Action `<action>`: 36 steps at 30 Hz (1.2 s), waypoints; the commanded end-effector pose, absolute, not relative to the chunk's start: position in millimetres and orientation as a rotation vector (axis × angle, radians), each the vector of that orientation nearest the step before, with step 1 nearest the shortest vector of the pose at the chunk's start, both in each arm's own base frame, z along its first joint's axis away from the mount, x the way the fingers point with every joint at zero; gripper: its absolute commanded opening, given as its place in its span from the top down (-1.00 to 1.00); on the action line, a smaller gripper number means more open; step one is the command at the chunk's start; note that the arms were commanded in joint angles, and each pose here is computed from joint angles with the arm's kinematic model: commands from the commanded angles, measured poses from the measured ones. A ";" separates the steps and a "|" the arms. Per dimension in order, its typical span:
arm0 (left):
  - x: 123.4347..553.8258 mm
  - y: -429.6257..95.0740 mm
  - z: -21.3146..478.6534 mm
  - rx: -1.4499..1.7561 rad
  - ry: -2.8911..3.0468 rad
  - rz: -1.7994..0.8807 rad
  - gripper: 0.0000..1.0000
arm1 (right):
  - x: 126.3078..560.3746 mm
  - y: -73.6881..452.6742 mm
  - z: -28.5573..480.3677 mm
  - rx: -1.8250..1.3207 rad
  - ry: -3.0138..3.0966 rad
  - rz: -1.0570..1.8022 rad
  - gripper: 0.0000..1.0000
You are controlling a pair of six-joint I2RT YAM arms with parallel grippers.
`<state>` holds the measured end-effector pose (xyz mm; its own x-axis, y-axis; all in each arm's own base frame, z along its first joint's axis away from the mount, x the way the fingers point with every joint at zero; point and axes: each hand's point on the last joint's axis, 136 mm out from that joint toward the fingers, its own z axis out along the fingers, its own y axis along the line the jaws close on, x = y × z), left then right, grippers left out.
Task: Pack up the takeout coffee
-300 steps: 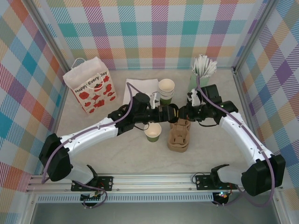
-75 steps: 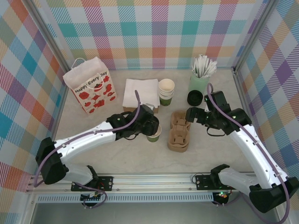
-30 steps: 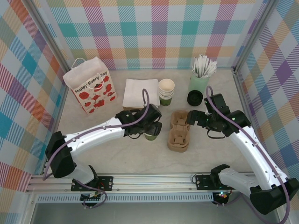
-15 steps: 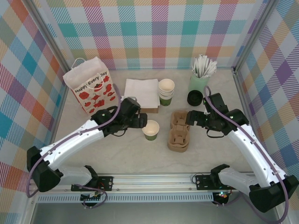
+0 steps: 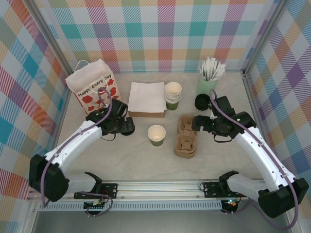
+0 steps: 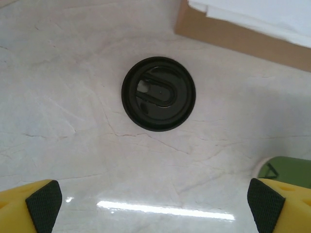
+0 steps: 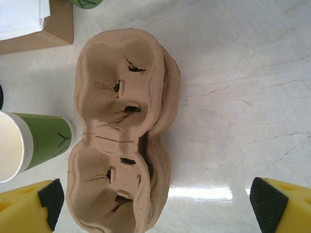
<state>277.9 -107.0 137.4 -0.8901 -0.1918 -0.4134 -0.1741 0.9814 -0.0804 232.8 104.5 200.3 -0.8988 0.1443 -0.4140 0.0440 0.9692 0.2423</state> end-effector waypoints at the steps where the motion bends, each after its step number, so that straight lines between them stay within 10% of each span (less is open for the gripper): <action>1: 289.2 -107.5 115.4 -0.202 2.770 -0.007 -1.00 | 234.6 106.8 208.4 0.121 2.671 0.336 -1.00; 36: 348.3 -121.1 27.2 -0.134 2.949 0.095 -0.67 | 232.3 106.2 194.5 0.117 2.710 0.317 -0.99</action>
